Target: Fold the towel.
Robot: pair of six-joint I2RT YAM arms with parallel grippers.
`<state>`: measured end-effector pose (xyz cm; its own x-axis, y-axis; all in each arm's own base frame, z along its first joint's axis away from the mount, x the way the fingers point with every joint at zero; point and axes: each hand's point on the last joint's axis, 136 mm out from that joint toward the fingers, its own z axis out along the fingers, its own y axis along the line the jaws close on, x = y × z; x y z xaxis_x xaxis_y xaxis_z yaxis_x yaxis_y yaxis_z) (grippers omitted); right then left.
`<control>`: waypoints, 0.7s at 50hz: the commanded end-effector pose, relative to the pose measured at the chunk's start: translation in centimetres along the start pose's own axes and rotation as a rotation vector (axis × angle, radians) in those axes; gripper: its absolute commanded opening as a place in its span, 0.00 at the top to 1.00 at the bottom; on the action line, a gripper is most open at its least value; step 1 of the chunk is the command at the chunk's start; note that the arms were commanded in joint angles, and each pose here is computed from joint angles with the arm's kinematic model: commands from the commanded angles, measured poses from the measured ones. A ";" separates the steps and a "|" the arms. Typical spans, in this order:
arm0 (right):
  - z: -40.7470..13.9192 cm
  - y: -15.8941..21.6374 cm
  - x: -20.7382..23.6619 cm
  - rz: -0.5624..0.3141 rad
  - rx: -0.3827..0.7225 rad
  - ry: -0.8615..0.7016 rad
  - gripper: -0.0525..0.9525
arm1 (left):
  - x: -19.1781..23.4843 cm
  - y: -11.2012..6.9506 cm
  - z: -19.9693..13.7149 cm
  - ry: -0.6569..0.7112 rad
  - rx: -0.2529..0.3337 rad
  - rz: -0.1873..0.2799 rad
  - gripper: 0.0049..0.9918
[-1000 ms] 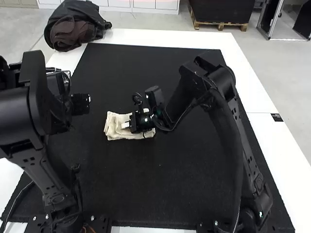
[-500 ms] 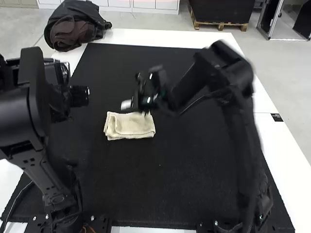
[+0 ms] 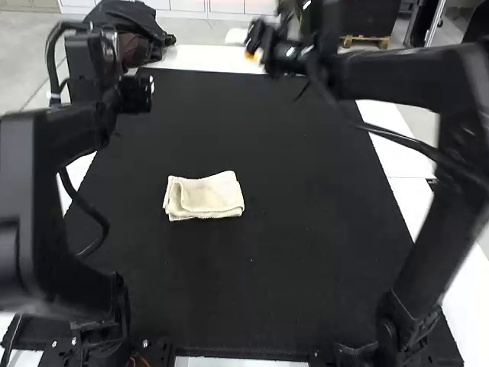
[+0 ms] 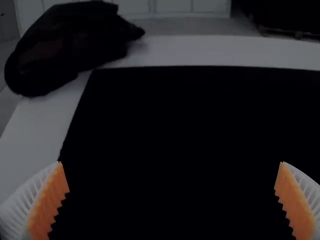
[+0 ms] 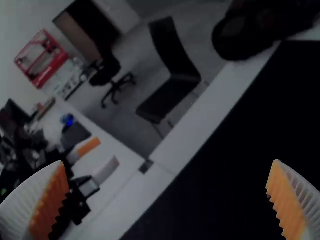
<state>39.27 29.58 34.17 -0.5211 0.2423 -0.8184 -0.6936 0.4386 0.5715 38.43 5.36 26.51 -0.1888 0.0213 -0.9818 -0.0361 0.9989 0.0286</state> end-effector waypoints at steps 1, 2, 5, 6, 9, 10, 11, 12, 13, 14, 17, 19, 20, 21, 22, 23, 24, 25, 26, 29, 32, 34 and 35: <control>-5.4 2.6 -6.6 -0.086 0.023 -0.161 0.04 | -4.9 -0.9 -2.3 -0.117 -0.005 0.013 0.02; -6.2 2.8 -7.1 -0.092 0.031 -0.177 0.04 | -5.4 -1.2 -2.7 -0.131 0.000 0.011 0.02; -8.8 3.4 -8.9 -0.117 0.064 -0.240 0.04 | -6.8 -2.0 -4.1 -0.177 0.013 0.010 0.02; -9.6 3.7 -9.4 -0.130 0.072 -0.262 0.04 | -7.4 -2.1 -4.6 -0.196 0.010 0.012 0.02; -12.5 4.5 -10.6 -0.182 0.109 -0.326 0.04 | -8.7 -2.3 -6.3 -0.244 0.006 0.012 0.02; -13.4 4.8 -10.9 -0.191 0.119 -0.347 0.04 | -9.0 -2.3 -6.7 -0.256 0.001 0.012 0.02; -14.3 5.1 -11.2 -0.203 0.126 -0.368 0.04 | -9.3 -2.2 -7.2 -0.267 -0.003 0.011 0.02; -15.2 5.6 -11.4 -0.215 0.131 -0.389 0.04 | -9.5 -2.3 -7.7 -0.278 -0.001 0.011 0.02; -16.2 6.1 -11.5 -0.228 0.136 -0.409 0.04 | -10.0 -2.4 -8.4 -0.298 0.001 0.011 0.02; -16.9 6.4 -11.5 -0.236 0.140 -0.422 0.04 | -10.2 -2.5 -8.9 -0.308 0.002 0.012 0.02; -19.5 7.9 -11.6 -0.272 0.151 -0.472 0.04 | -11.1 -2.8 -10.8 -0.364 0.005 0.017 0.02; -21.2 9.0 -11.3 -0.294 0.155 -0.503 0.04 | -11.8 -2.9 -12.5 -0.412 0.005 0.021 0.02; -21.9 9.4 -11.2 -0.303 0.160 -0.518 0.04 | -11.9 -3.0 -13.0 -0.426 0.006 0.022 0.02; -22.6 9.9 -11.1 -0.311 0.160 -0.533 0.04 | -12.1 -3.0 -13.6 -0.443 0.006 0.024 0.02; -23.3 10.4 -10.9 -0.319 0.161 -0.547 0.04 | -12.2 -3.1 -14.2 -0.458 0.008 0.024 0.02; -24.3 11.1 -10.7 -0.333 0.162 -0.567 0.04 | -12.4 -3.2 -15.1 -0.481 0.012 0.013 0.02; -25.0 11.6 -10.5 -0.343 0.164 -0.581 0.04 | -12.6 -3.2 -15.8 -0.501 0.013 0.000 0.02; -25.8 12.3 -10.3 -0.358 0.163 -0.598 0.04 | -12.7 -3.2 -16.5 -0.519 0.015 -0.008 0.02; -26.4 12.8 -10.0 -0.368 0.167 -0.611 0.04 | -12.9 -3.3 -17.1 -0.539 0.019 -0.015 0.02; -28.6 14.6 -9.1 -0.408 0.176 -0.659 0.04 | -13.0 -3.4 -19.3 -0.602 0.017 -0.022 0.02; -31.0 16.6 -8.0 -0.460 0.192 -0.720 0.04 | -13.2 -3.5 -21.7 -0.669 0.015 -0.016 0.02; -32.5 17.7 -7.3 -0.502 0.218 -0.771 0.04 | -13.2 -3.5 -23.0 -0.707 0.012 -0.013 0.02; -33.3 18.0 -7.1 -0.525 0.243 -0.798 0.04 | -13.2 -3.5 -23.7 -0.727 0.008 -0.010 0.02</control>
<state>18.11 8.78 51.21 0.2135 0.4656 -0.8588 -0.6432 0.7287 0.2351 20.54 0.73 43.10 0.4363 0.0465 -0.8986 -0.0257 0.9989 0.0392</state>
